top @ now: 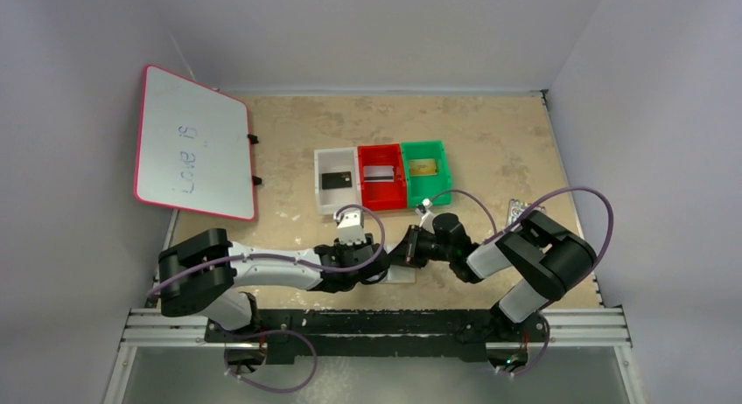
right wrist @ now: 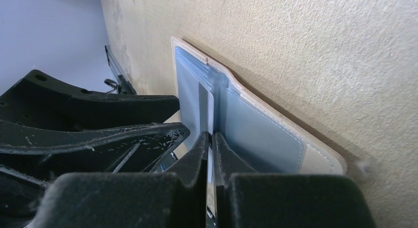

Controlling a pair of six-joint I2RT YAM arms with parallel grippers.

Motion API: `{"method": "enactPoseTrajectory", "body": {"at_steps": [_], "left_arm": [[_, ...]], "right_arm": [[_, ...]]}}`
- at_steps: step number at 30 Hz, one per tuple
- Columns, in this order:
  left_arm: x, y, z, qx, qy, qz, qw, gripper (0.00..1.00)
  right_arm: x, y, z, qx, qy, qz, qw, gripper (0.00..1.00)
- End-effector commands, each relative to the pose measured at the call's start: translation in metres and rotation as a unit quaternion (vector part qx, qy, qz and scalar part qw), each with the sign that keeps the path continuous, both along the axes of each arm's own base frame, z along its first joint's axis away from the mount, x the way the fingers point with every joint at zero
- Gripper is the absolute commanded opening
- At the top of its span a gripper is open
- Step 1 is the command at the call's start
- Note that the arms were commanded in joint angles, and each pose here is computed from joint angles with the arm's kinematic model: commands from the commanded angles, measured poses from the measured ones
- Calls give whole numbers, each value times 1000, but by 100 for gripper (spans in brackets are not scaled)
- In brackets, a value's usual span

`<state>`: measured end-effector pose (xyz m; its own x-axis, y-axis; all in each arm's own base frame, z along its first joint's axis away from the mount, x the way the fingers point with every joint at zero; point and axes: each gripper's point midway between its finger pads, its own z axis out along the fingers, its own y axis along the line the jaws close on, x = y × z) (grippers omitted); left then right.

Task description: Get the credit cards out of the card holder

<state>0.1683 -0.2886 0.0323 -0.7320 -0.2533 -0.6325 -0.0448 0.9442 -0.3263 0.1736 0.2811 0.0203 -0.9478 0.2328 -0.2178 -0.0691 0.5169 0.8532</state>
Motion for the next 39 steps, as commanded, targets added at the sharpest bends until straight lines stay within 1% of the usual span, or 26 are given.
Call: {"method": "enactPoseTrajectory", "body": {"at_steps": [1, 7, 13, 20, 25, 31, 34, 39], "left_arm": [[4, -1, 12, 2, -7, 13, 1000, 44], [7, -6, 28, -18, -24, 13, 999, 46], [8, -20, 36, -58, -35, -6, 998, 46], [6, -32, 35, -84, -39, -30, 995, 44], [2, -20, 10, -66, -14, 1, 998, 42], [-2, -2, -17, -13, 3, 19, 1000, 39], [-2, 3, -22, 2, 4, 22, 1000, 38], [-2, 7, -23, 8, 4, 24, 1000, 37]], "right_arm": [[0, 4, 6, 16, -6, 2, 1000, 0], [-3, -1, 3, 9, 10, -13, 1000, 0], [-5, -3, 1, 6, 15, -13, 1000, 0], [-6, -5, -1, 2, 21, -16, 1000, 0], [-6, -6, -2, -2, 23, -20, 1000, 0], [-5, -11, -1, -15, 22, -28, 999, 0], [-5, -14, -1, -23, 19, -33, 999, 0], [-4, -16, 5, -18, 13, -40, 999, 0]]}}
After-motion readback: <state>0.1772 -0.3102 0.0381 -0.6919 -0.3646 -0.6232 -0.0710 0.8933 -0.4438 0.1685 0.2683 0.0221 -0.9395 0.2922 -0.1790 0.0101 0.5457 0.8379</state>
